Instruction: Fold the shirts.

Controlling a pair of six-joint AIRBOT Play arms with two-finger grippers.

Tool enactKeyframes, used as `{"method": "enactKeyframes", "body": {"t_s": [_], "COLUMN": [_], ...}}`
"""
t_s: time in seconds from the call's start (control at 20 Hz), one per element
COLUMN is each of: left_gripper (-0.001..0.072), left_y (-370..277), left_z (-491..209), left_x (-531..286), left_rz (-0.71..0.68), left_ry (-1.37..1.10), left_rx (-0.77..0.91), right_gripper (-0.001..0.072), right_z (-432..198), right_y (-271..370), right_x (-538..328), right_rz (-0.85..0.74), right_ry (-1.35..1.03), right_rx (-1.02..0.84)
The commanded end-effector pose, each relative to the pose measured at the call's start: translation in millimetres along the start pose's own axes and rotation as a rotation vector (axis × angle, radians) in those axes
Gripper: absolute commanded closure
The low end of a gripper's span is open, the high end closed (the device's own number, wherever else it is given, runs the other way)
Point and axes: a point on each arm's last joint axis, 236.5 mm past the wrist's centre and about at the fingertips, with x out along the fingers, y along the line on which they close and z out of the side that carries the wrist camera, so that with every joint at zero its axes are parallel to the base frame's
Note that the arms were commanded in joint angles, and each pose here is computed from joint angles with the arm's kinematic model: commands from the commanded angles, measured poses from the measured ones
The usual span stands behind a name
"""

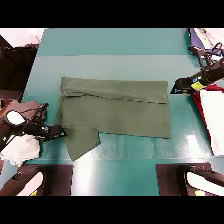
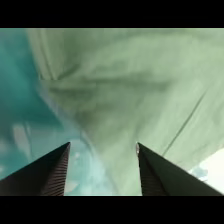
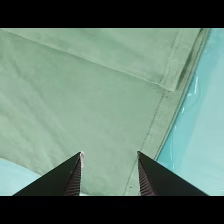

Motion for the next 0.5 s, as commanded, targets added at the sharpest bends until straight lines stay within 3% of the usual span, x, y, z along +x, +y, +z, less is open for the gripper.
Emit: {"method": "enactKeyframes", "body": {"t_s": [0.0,0.35,0.45], "left_gripper": [0.0224,0.023,0.068], "left_y": [1.2,-3.6,-9.8], "left_z": [13.8,20.7,19.5], "left_x": [3.8,16.6,16.2], "left_rz": [-0.006,-0.049,-0.074], "left_ry": [-0.072,-0.06,-0.055], "left_rx": [-0.024,-0.088,-0.046], "right_gripper": [0.0312,0.0313,0.0324], "right_z": [-3.7,-14.2,-26.2], "right_y": [1.7,2.7,-1.9], "right_x": [-0.4,-1.3,-0.9], "right_rz": [0.003,0.007,0.009], "right_ry": [0.015,0.058,0.097], "right_rx": [-0.004,-0.005,0.014]}}
